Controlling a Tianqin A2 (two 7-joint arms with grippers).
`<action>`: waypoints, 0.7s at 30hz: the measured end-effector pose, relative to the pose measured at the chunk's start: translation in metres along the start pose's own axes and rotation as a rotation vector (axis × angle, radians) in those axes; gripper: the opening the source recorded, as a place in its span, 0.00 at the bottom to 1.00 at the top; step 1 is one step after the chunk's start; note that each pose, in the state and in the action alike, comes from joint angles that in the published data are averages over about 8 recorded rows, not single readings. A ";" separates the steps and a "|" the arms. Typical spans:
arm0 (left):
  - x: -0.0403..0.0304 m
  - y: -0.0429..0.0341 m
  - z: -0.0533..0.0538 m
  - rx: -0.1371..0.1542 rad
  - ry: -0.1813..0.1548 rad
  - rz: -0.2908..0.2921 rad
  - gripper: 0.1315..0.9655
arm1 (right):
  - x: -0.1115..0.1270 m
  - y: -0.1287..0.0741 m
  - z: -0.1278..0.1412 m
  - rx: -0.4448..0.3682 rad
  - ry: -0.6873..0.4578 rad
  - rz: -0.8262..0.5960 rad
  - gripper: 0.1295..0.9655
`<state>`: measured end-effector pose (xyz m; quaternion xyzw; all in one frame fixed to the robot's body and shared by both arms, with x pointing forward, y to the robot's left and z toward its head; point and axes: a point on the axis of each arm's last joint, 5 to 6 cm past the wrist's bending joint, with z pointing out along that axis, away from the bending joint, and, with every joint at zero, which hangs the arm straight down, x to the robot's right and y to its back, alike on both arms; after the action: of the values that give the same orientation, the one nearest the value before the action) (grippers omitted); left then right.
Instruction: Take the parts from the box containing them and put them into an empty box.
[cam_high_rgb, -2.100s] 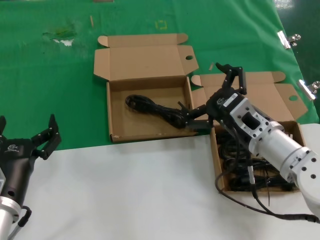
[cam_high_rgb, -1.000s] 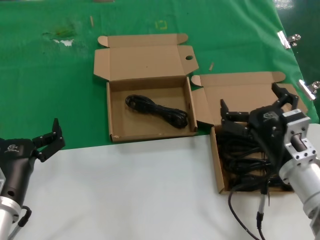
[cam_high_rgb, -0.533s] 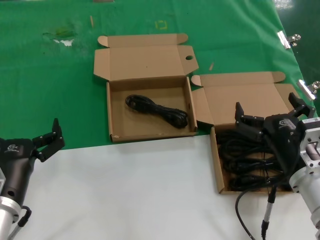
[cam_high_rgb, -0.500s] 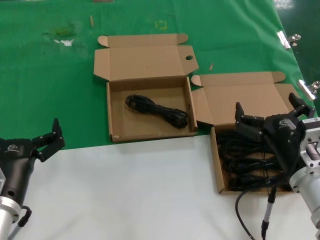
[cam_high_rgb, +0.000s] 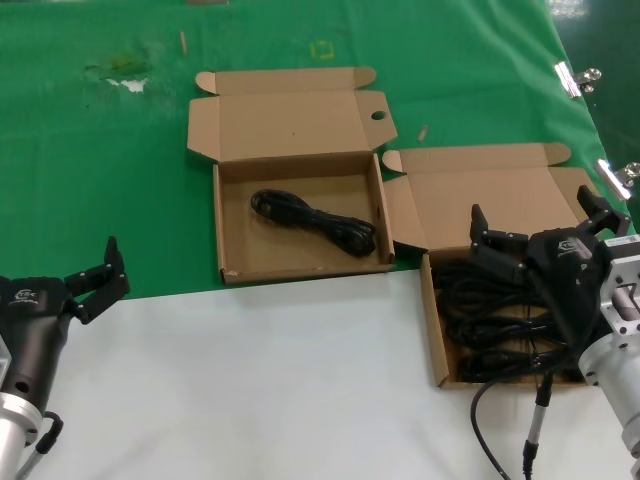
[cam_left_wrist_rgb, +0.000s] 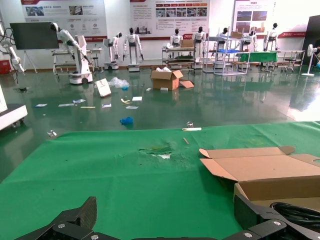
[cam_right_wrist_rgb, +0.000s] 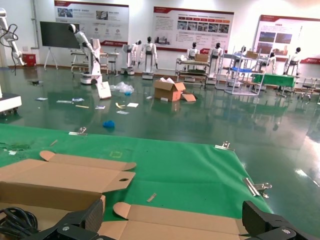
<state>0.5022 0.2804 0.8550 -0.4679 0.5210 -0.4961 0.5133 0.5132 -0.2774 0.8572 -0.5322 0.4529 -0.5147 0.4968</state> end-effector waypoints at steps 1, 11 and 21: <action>0.0000 0.0000 0.000 0.000 0.000 0.000 1.00 | 0.000 0.000 0.000 0.000 0.000 0.000 1.00; 0.0000 0.0000 0.000 0.000 0.000 0.000 1.00 | 0.000 0.000 0.000 0.000 0.000 0.000 1.00; 0.0000 0.0000 0.000 0.000 0.000 0.000 1.00 | 0.000 0.000 0.000 0.000 0.000 0.000 1.00</action>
<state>0.5022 0.2804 0.8550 -0.4679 0.5210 -0.4961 0.5133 0.5132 -0.2774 0.8572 -0.5322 0.4529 -0.5147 0.4967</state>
